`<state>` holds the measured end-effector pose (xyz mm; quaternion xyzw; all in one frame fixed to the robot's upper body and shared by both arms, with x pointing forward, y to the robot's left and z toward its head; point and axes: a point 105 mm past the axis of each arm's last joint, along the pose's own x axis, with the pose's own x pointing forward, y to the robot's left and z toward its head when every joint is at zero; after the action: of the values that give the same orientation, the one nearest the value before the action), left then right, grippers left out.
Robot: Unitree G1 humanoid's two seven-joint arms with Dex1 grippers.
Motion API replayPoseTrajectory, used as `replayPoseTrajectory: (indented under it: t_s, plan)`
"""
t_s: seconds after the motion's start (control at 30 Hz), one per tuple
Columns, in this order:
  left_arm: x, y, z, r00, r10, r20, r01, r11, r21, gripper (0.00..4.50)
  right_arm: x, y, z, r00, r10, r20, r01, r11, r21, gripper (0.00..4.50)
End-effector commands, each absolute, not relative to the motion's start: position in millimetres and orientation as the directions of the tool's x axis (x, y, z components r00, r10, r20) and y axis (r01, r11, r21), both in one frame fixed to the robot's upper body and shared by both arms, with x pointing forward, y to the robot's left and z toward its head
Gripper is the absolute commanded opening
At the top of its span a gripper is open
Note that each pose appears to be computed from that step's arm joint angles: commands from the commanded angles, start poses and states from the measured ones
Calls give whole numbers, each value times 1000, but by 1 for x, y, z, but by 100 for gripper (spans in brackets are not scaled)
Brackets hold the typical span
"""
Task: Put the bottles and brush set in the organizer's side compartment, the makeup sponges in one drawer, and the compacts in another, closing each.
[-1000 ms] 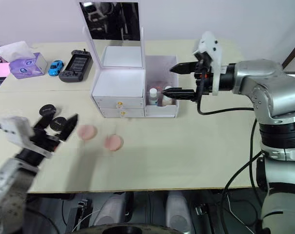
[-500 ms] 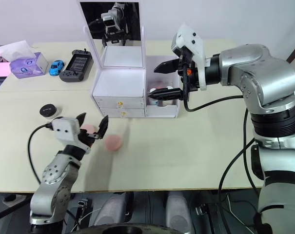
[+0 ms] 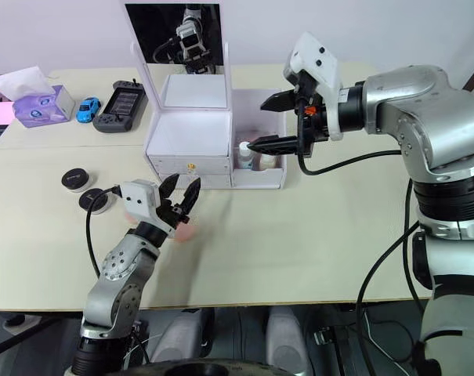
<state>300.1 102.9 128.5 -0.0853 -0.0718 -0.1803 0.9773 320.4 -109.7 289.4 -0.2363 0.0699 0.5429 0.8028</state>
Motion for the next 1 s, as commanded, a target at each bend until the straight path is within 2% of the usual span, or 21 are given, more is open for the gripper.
replayPoseTrajectory:
  t_s: [0.03,0.47,0.57,0.67,0.7,0.87,1.0]
  plan:
    - [301,98,141,910,-347,227,380,917,-123,269,316,-109,309,429,836,-342,-878,295,-378,450]
    - [308,91,144,898,-372,235,407,906,-120,269,314,-112,311,453,826,-336,-865,315,-391,450]
    - [309,90,142,901,-367,233,406,902,-147,183,314,-112,312,458,825,-330,-862,321,-393,450]
    - [308,88,136,904,-371,212,406,901,-156,37,315,-112,310,467,823,-324,-857,331,-394,450]
    - [308,90,137,906,-365,214,401,903,-156,23,315,-112,309,468,822,-325,-857,332,-394,450]
    - [306,93,139,904,-361,226,400,904,-153,23,316,-111,307,468,822,-324,-858,334,-391,450]
    - [292,91,142,885,-406,226,441,888,-131,23,317,-108,304,459,828,-324,-862,327,-387,450]
